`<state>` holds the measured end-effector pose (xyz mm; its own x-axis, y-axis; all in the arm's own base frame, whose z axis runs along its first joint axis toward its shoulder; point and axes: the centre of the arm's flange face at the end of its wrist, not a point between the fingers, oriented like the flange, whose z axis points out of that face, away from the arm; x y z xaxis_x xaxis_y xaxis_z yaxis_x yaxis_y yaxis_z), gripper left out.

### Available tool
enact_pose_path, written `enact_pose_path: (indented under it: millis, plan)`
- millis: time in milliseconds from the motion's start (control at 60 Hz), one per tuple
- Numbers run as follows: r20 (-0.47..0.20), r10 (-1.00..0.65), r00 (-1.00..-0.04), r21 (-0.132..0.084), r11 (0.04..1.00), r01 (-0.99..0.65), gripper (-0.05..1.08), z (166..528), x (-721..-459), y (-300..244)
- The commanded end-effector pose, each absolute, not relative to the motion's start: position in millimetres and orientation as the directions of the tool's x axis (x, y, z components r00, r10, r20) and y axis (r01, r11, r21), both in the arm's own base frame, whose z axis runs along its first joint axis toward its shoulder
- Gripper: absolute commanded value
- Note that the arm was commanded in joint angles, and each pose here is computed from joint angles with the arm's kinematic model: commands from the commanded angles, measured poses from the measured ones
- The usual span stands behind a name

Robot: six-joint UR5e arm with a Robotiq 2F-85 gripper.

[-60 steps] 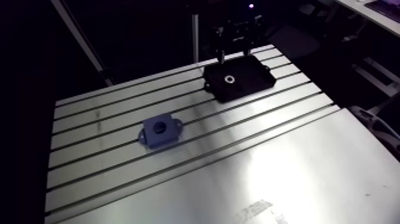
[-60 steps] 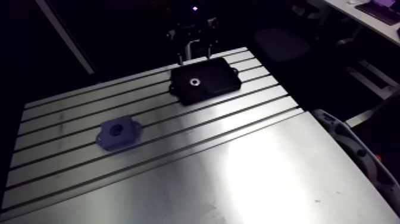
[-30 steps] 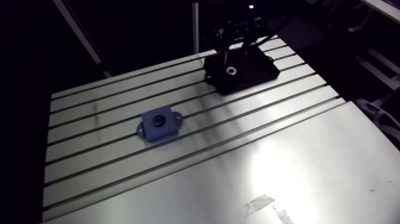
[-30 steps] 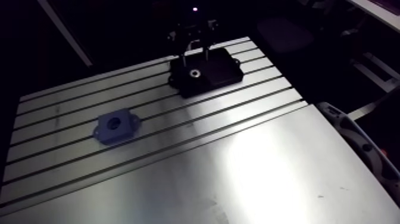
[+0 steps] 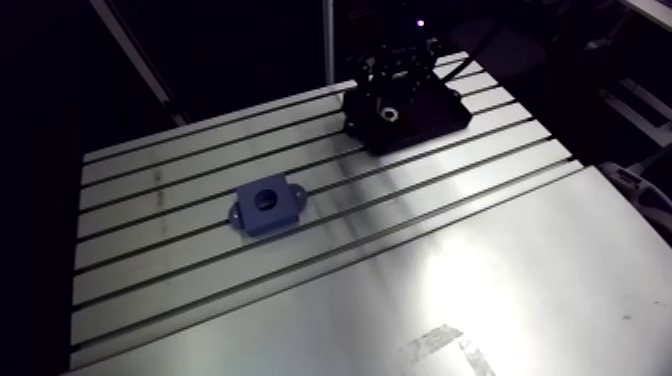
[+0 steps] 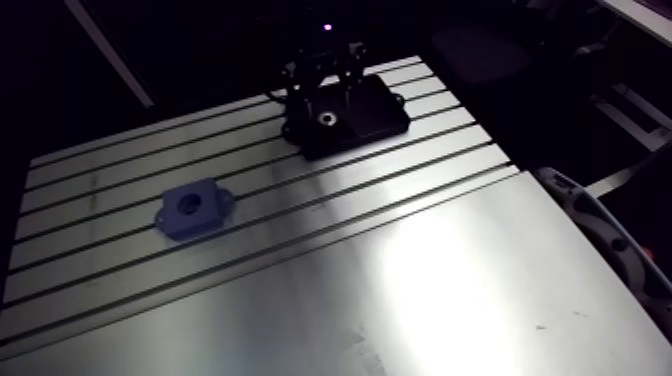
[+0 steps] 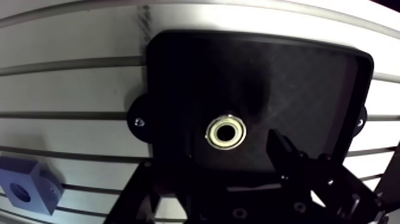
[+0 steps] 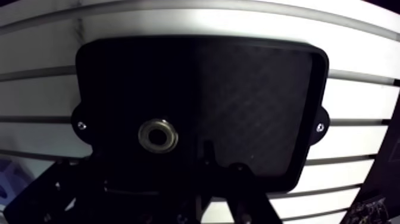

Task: Pick up the bearing and press it into the housing until flush.

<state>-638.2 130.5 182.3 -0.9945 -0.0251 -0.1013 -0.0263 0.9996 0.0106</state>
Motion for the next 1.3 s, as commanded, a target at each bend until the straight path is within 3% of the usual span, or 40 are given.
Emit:
enact_pose_path:
  millis: [17, 1300]
  plan:
    - [-0.101, -0.027, -0.994, 0.01, 1.0, -0.028, 0.3, 180, -637, 129]
    - [-0.118, -0.02, -0.993, 0.003, 1.0, -0.021, 0.39, 170, -634, 129]
